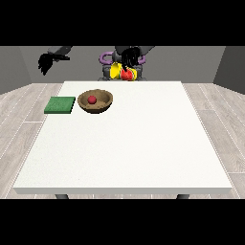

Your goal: Pick the cup and pour the ball into the bowl, then pick the bowl and place it on the pad

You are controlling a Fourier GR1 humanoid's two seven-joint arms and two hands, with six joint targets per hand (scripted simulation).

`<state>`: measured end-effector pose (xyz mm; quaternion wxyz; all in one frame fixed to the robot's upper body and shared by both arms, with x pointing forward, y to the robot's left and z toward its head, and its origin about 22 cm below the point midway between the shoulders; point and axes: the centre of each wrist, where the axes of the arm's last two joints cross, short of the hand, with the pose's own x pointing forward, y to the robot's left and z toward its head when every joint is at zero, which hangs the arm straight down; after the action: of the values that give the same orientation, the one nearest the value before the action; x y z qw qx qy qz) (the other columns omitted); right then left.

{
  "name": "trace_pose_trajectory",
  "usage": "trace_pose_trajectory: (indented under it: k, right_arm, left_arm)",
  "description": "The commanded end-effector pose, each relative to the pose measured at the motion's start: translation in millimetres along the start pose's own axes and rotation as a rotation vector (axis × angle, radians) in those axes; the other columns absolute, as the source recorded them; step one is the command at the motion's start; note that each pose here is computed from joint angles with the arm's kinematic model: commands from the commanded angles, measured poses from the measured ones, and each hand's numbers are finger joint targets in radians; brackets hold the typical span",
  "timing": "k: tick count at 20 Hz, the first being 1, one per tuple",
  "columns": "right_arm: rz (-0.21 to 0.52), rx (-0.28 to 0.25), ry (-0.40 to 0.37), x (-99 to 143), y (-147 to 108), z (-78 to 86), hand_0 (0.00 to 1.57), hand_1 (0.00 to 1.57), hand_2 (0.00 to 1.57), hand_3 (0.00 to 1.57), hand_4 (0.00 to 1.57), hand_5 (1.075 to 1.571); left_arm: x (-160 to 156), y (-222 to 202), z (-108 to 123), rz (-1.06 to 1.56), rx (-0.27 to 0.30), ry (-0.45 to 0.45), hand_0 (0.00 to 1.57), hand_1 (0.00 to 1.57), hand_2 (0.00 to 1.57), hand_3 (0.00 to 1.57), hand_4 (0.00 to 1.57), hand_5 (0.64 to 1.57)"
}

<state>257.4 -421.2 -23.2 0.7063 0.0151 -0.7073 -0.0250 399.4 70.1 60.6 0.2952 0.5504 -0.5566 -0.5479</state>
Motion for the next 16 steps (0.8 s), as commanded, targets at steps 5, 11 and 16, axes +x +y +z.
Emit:
trace_pose_trajectory:
  k: [5,11,16]
  right_arm:
    - [-0.031,0.001,-0.052,1,21,-14.7,0.00,0.00,0.00,0.00,0.35,1.568]
    - [-0.037,-0.021,-0.118,7,73,-46.0,0.00,0.00,0.00,0.00,0.30,1.571]
    - [-0.062,-0.094,-0.046,-15,110,-46.9,0.00,0.00,0.00,0.00,0.29,1.570]
  left_arm:
    - [-30,-12,27,0.897,0.099,0.454,0.00,0.00,0.00,0.00,0.63,1.569]
    - [-40,-7,51,1.364,0.168,0.366,0.00,0.00,0.00,0.00,0.00,1.560]
    - [-36,-28,87,1.556,0.130,0.221,0.00,0.00,0.00,0.00,0.00,1.565]
